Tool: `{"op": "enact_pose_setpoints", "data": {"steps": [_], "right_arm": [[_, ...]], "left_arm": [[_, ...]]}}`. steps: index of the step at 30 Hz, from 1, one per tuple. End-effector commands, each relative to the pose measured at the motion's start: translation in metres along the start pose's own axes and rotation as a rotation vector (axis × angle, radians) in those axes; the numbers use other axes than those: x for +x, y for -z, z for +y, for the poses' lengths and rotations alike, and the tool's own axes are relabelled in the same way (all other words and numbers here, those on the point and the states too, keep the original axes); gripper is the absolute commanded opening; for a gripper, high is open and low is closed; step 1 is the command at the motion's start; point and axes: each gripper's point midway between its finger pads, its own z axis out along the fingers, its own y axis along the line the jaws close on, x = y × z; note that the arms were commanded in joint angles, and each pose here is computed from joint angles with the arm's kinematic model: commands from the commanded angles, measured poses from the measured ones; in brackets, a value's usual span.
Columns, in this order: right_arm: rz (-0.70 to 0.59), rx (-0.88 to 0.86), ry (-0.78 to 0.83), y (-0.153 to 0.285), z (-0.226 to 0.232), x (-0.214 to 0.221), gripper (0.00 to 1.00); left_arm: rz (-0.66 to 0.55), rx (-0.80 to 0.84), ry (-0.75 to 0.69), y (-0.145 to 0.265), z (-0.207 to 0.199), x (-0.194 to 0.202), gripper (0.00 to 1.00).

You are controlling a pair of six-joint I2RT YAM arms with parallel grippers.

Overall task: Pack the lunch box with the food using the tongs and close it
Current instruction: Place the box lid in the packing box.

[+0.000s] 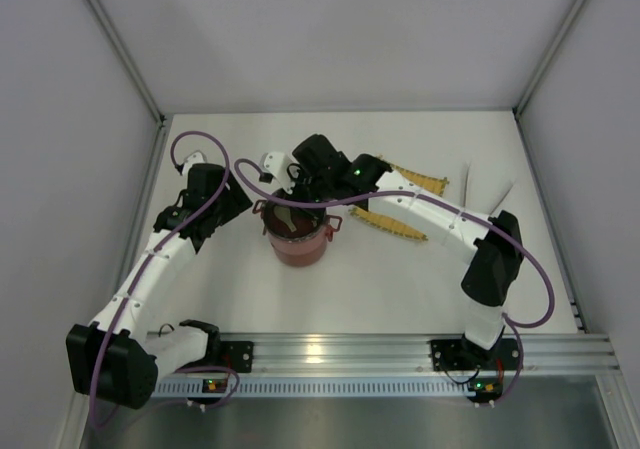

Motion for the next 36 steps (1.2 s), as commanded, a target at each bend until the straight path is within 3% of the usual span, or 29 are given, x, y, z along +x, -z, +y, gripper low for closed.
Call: {"op": "enact_pose_setpoints", "data": {"steps": [1,7,20,36], "right_arm": [[0.062,-0.025,-0.023,-0.002,0.01,0.018,0.03],[0.079,-0.031,-0.04,-0.006,0.012,0.024,0.03],[-0.036,-0.038,0.003,0.018,0.009,-0.011,0.01],[-0.066,-0.036,0.023,0.034,0.004,-0.019,0.01]], "left_arm": [[-0.017,0.029,-0.003,0.003,-0.008,-0.007,0.72],[-0.012,0.031,-0.005,0.004,-0.006,-0.003,0.72],[-0.026,0.04,-0.006,0.008,-0.009,-0.01,0.72],[-0.026,0.038,-0.014,0.009,-0.01,-0.012,0.72]]}}
